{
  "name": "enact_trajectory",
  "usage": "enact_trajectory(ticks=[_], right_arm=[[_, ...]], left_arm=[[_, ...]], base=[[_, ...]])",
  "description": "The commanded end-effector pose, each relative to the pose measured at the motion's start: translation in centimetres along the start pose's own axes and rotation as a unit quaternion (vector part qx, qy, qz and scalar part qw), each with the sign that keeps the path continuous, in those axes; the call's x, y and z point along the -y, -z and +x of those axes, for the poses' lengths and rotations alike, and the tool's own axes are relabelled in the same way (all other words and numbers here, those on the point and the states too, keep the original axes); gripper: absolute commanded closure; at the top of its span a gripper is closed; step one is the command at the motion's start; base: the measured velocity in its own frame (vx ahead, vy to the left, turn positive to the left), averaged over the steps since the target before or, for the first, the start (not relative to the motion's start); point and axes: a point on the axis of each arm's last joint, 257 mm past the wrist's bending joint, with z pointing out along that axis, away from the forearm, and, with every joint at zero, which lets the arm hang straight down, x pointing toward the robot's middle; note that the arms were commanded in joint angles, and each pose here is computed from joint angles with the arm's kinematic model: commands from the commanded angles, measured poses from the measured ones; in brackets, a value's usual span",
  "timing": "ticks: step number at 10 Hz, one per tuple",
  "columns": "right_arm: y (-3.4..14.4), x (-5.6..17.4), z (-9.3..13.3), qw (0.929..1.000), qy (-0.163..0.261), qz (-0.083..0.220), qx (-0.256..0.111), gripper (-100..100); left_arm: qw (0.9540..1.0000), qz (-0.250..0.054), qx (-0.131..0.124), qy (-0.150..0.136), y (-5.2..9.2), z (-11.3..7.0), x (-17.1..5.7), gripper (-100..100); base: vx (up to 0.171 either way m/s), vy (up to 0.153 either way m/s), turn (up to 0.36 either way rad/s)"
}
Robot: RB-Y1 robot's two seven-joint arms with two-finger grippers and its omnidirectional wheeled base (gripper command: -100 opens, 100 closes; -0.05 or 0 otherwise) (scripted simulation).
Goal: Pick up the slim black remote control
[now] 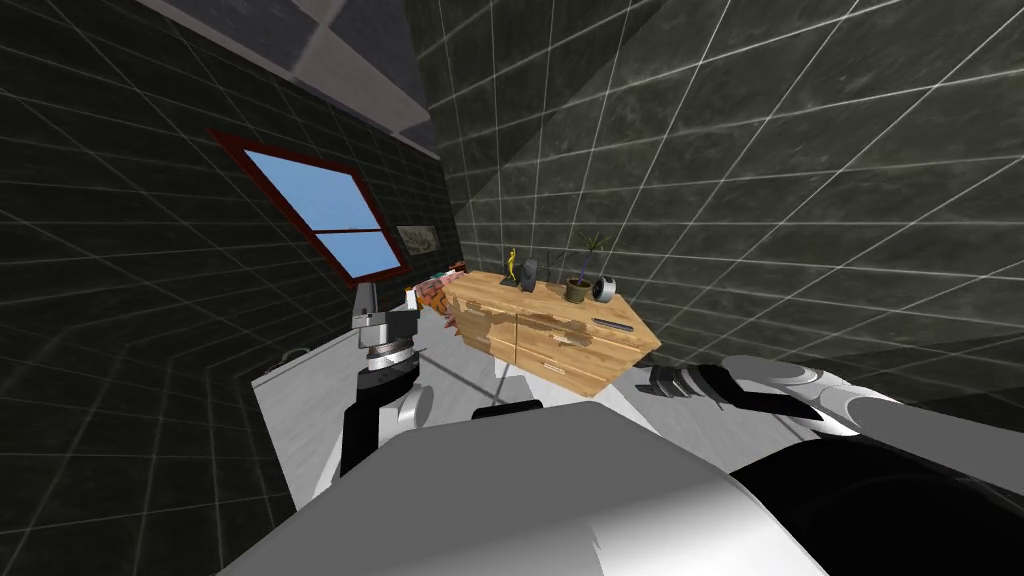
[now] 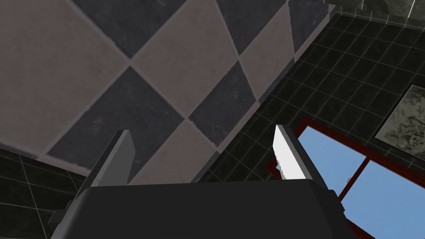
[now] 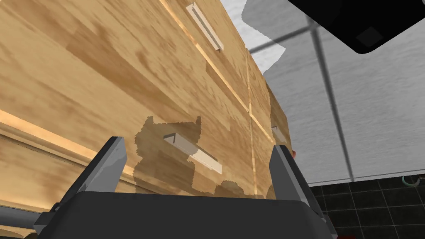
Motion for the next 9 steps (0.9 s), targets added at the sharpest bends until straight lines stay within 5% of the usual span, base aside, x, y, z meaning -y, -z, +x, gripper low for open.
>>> enact_trajectory(ticks=[1, 5, 9], right_arm=[[0.9, 0.9, 0.5, 0.9997, 0.015, 0.007, -0.018, -100], [5.1, 4.2, 4.0, 0.9916, 0.075, 0.028, -0.101, -100], [8.9, 5.6, 7.6, 0.9763, 0.123, 0.027, -0.176, -100]], left_arm=[[1.0000, 0.000, 0.000, 0.000, 0.0, 0.0, 0.0, 0], [1.0000, 0.000, 0.000, 0.000, 0.0, 0.0, 0.0, 0], [1.0000, 0.000, 0.000, 0.000, 0.0, 0.0, 0.0, 0]], base=[[0.076, -0.005, 0.108], [0.106, -0.015, 0.207], [0.202, -0.084, 0.258]])
